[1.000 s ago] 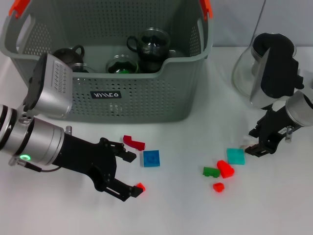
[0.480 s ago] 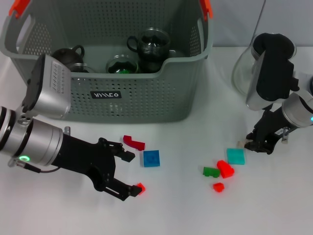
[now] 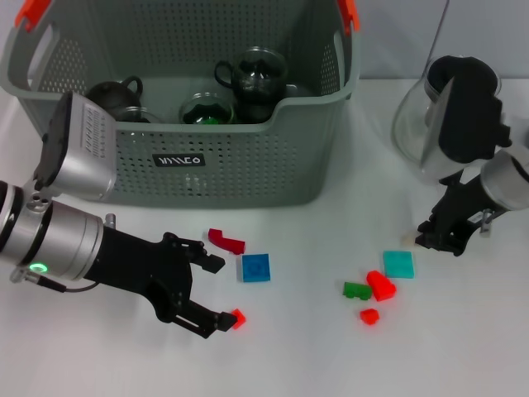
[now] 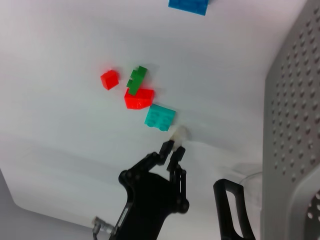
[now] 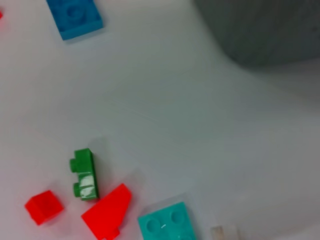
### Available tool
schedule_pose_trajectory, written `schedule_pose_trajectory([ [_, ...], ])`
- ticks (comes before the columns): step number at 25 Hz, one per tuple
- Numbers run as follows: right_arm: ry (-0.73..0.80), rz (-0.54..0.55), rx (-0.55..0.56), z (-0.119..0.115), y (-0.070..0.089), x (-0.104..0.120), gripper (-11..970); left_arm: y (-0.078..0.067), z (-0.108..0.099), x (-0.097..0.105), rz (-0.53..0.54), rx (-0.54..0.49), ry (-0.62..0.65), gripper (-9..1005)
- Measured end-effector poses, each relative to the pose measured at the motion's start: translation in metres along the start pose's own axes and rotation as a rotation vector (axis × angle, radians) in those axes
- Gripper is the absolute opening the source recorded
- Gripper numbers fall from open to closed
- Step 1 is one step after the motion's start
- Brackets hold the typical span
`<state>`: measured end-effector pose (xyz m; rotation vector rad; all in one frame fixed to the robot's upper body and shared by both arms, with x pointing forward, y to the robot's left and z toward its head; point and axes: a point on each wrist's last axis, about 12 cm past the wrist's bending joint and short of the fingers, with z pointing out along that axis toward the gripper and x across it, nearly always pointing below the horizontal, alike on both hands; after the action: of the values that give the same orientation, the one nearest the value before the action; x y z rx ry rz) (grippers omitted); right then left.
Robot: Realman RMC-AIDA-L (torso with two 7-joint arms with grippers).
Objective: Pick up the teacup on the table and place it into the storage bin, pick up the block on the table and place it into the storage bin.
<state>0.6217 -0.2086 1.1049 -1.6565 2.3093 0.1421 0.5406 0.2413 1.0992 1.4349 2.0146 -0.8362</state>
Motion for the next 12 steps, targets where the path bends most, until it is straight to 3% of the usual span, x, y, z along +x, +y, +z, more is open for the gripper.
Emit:
schedule_pose_trajectory([
  [6,-0.073,0.051,0.006,-0.032,-0.004,0.008,137,0.0,-0.001,0.001,-0.005,-0.006,-0.006,890],
  [12,-0.115,0.061,0.009,-0.039,-0.007,0.012,133,0.001,-0.001,0.002,-0.009,-0.009,-0.016,889],
])
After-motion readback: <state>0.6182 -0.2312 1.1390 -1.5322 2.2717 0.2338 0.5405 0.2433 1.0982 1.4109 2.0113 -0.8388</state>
